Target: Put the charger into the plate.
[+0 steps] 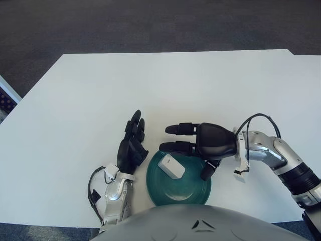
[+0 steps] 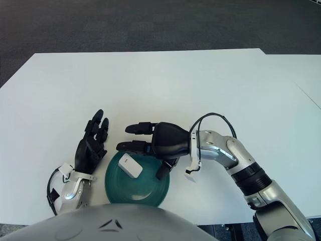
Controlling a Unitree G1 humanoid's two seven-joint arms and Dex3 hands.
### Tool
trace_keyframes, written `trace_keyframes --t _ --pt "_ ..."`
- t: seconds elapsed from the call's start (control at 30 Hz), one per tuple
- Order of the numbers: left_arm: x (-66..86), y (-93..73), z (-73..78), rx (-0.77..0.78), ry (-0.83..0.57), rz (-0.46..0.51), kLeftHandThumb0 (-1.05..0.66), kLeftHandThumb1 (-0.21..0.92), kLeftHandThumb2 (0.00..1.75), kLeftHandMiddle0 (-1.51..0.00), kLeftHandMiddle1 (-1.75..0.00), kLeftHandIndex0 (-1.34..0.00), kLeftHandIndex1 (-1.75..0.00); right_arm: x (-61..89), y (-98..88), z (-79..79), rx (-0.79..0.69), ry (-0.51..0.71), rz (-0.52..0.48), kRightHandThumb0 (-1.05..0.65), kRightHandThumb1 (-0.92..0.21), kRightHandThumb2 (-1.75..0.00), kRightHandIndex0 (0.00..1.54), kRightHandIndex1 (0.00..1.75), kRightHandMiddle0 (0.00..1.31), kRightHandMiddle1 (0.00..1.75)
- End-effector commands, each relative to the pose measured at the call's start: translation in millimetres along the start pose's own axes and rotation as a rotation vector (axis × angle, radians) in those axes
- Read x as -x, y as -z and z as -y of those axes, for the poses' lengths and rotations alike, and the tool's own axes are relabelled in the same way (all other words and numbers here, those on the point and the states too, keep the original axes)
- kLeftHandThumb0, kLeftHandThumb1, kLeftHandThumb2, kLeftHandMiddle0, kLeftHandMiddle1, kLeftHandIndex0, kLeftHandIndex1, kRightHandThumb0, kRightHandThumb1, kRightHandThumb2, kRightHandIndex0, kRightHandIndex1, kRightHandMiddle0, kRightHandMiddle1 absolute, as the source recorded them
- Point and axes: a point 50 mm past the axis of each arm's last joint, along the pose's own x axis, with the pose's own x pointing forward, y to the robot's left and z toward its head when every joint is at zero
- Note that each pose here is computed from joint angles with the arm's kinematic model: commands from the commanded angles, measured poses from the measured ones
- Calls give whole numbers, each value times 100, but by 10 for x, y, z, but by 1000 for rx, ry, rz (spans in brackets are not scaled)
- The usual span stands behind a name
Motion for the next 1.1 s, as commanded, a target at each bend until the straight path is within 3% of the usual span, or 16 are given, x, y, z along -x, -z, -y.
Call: trace_keyframes --t 0.0,0.23,0.53,0.73,0.77,0.9,0.97,1.07 --pt "156 210 -87 2 -32 -110 -105 92 120 0 0 0 -17 58 93 226 -7 16 -29 -105 -92 -94 0 0 0 0" --pt "150 202 -118 -123 -58 -71 -105 92 123 0 0 0 -22 184 231 329 -100 51 -96 -105 -92 -89 0 0 0 0" --pt "139 228 -82 -135 -144 -58 -105 92 123 0 0 0 -22 375 357 283 -266 100 -242 -105 -92 -87 1 1 0 0" --pt "177 226 -45 -102 -136 -45 -105 92 126 -1 0 0 -27 645 511 98 -497 172 -439 -105 -92 -91 3 1 0 0" --pt "187 226 -41 -86 -130 -38 -105 92 126 -1 0 0 -27 665 530 -9 -549 210 -486 -105 -92 -92 3 1 0 0" --pt "212 219 -45 -58 -121 -22 -105 92 125 -2 -1 0 -30 681 558 -273 -684 322 -587 -105 -92 -96 1 0 0 0" --pt "226 220 -52 -37 -126 -19 -105 92 125 -2 -1 0 -32 658 582 -474 -829 476 -642 -105 -92 -97 0 0 0 0" --pt "246 225 -63 -11 -140 -15 -105 92 122 -4 -1 0 -39 616 554 -647 -974 639 -679 -105 -92 -97 0 0 1 0"
